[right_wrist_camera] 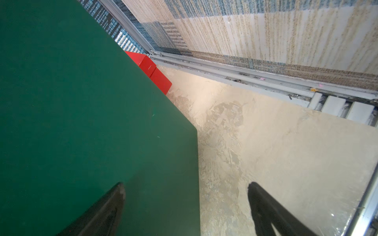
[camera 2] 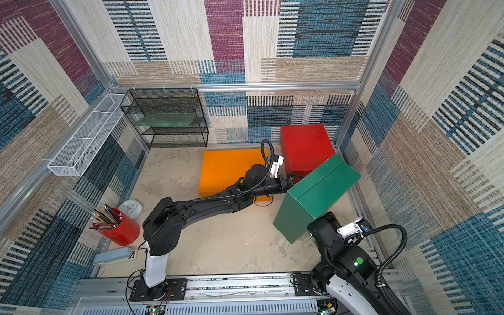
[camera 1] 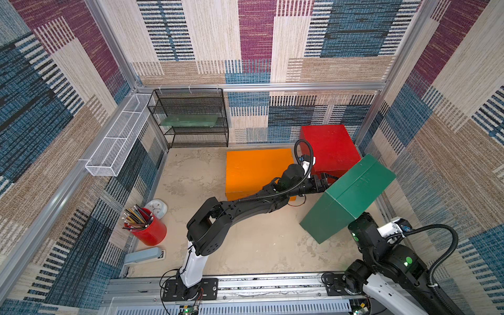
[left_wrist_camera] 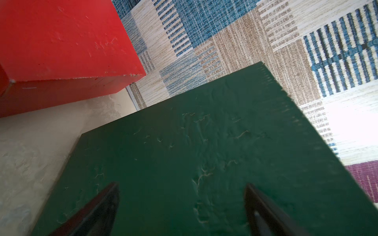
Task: Stack the shoeboxes
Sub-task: Pick up the shoebox from the center of the board.
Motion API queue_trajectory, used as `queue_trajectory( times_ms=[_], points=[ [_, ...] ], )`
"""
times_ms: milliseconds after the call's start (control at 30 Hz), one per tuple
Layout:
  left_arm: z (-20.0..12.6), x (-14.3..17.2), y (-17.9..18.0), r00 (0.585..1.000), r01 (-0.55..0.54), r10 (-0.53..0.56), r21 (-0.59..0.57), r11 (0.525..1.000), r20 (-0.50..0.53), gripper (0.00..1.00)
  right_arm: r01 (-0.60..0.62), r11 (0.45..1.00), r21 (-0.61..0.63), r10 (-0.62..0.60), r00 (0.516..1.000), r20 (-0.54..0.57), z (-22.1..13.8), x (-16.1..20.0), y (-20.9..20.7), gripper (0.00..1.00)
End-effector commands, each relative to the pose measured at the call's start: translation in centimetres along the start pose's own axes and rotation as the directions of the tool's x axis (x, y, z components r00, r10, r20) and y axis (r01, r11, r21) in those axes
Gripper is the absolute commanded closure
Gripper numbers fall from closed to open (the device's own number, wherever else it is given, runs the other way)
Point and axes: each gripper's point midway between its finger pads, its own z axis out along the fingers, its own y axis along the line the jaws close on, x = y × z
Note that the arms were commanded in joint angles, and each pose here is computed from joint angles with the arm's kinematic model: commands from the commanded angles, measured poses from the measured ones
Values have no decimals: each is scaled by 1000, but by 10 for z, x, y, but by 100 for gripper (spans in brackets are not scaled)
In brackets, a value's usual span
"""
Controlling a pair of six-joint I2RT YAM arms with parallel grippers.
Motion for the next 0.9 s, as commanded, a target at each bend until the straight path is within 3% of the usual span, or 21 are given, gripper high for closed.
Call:
queue_trajectory(
  times_ms=[0,200,567,867],
  points=[
    [6,22,-23,996,-26,33,84,996,-80,5,-66,987,-144,57,996,-71,3,13,36,5],
    [9,32,-61,991,-67,82,139,988,-107,5,-85,967,-241,67,994,-83,4,10,59,5],
    [17,43,-107,983,-99,130,214,972,-133,5,-75,944,-322,79,997,0,-31,-50,94,5],
    [4,23,-159,971,-191,221,255,948,-95,5,-34,887,-461,35,999,-6,-55,-73,153,5]
  ],
)
